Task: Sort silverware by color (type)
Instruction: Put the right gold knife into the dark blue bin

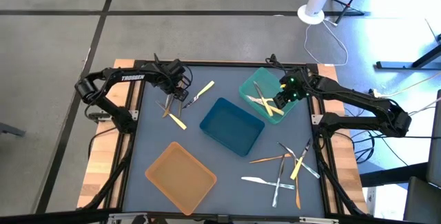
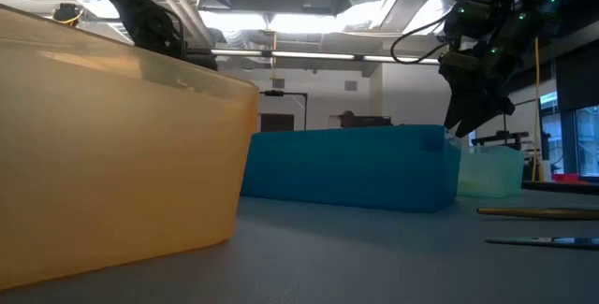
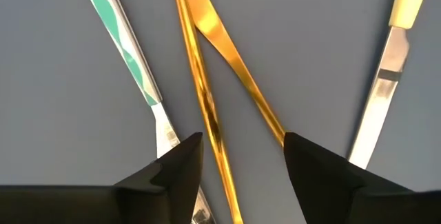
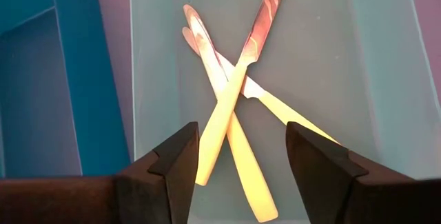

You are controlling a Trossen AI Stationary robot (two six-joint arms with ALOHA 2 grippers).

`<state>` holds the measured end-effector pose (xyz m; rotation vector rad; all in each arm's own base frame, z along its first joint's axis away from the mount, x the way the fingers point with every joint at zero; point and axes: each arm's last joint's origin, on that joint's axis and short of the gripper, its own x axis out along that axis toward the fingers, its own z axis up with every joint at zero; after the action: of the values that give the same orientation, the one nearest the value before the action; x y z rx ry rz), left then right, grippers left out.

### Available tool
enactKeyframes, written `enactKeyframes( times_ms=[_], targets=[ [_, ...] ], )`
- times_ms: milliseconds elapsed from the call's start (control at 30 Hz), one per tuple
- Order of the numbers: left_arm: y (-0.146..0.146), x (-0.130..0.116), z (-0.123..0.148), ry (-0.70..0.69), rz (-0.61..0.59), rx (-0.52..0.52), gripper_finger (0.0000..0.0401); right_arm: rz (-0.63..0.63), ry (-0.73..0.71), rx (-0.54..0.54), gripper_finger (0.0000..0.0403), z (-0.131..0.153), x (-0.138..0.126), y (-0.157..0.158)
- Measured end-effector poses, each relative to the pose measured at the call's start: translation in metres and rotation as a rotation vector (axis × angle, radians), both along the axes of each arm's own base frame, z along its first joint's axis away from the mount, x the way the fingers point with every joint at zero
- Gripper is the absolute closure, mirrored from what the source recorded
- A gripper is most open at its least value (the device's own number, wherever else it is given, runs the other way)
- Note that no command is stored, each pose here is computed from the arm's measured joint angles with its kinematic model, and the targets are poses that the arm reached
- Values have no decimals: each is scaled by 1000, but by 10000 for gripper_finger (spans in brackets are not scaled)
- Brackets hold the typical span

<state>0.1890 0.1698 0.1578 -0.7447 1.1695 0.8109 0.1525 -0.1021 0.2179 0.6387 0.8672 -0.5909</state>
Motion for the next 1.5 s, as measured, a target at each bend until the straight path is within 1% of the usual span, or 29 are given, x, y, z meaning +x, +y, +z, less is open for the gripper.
enactKeyframes(
  times_ms=[233,500,633,800,1300,1400,1500],
  targets=[
    [1,0,0,15,6,17,228,0,0,0,198,0,0,0],
    [1,0,0,14,8,21,229,0,0,0,198,0,0,0],
    [2,1,-4,-20,11,51,229,0,0,0,198,0,0,0],
    [1,-2,-8,12,21,73,229,0,0,0,198,0,0,0],
    [0,-3,-9,16,22,71,229,0,0,0,198,0,0,0],
    [-1,-2,-9,-4,14,48,229,0,0,0,198,0,0,0],
    [-1,-2,-9,-3,15,49,229,0,0,0,198,0,0,0]
  ],
)
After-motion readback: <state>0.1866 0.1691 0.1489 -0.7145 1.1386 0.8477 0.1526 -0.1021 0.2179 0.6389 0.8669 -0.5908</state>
